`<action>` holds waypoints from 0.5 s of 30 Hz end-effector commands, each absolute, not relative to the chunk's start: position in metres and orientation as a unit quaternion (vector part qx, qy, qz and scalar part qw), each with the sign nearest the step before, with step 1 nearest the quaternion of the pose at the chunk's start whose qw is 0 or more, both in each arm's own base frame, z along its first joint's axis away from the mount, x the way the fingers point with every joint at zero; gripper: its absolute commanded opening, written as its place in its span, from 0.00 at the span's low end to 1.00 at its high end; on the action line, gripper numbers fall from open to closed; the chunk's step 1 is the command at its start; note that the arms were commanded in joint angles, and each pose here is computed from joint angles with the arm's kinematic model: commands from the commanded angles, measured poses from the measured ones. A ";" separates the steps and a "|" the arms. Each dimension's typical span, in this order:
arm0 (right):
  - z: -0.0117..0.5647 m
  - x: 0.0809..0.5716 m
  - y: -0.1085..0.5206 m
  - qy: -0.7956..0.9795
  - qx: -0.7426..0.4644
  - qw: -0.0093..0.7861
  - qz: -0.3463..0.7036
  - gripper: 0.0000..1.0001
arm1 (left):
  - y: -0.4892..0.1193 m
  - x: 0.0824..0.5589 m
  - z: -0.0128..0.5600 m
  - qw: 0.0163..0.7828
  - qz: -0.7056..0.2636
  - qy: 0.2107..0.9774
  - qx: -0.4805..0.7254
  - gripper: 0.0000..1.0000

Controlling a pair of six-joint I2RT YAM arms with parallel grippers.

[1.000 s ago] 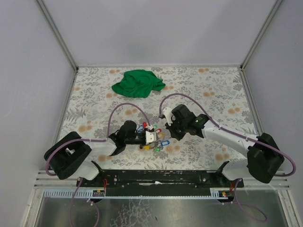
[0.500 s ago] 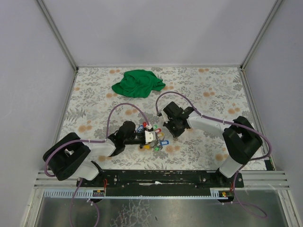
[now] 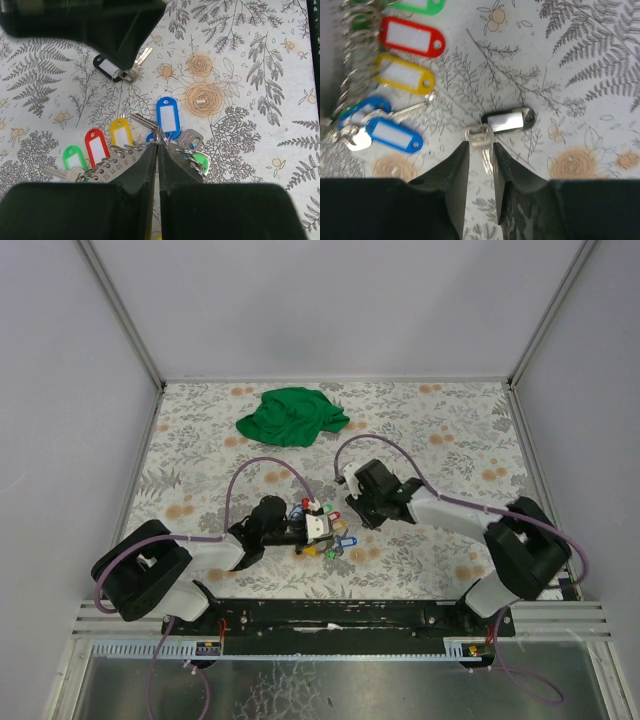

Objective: Put the keys on the keyring

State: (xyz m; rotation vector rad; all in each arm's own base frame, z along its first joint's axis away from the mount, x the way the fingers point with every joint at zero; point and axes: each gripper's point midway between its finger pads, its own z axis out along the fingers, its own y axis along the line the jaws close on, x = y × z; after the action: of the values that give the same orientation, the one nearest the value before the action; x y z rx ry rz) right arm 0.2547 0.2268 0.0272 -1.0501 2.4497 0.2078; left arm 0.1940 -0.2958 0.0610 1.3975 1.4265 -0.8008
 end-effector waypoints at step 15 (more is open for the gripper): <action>0.109 0.206 0.285 0.612 -0.530 0.500 0.306 0.36 | -0.305 0.204 0.090 0.509 -0.367 0.570 0.531 0.00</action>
State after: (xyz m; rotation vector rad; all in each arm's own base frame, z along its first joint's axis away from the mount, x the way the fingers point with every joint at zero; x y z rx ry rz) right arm 0.2031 0.2563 0.0679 -1.2451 1.7878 0.6591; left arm 0.1996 -0.2965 0.0697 1.3099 1.4613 -0.8574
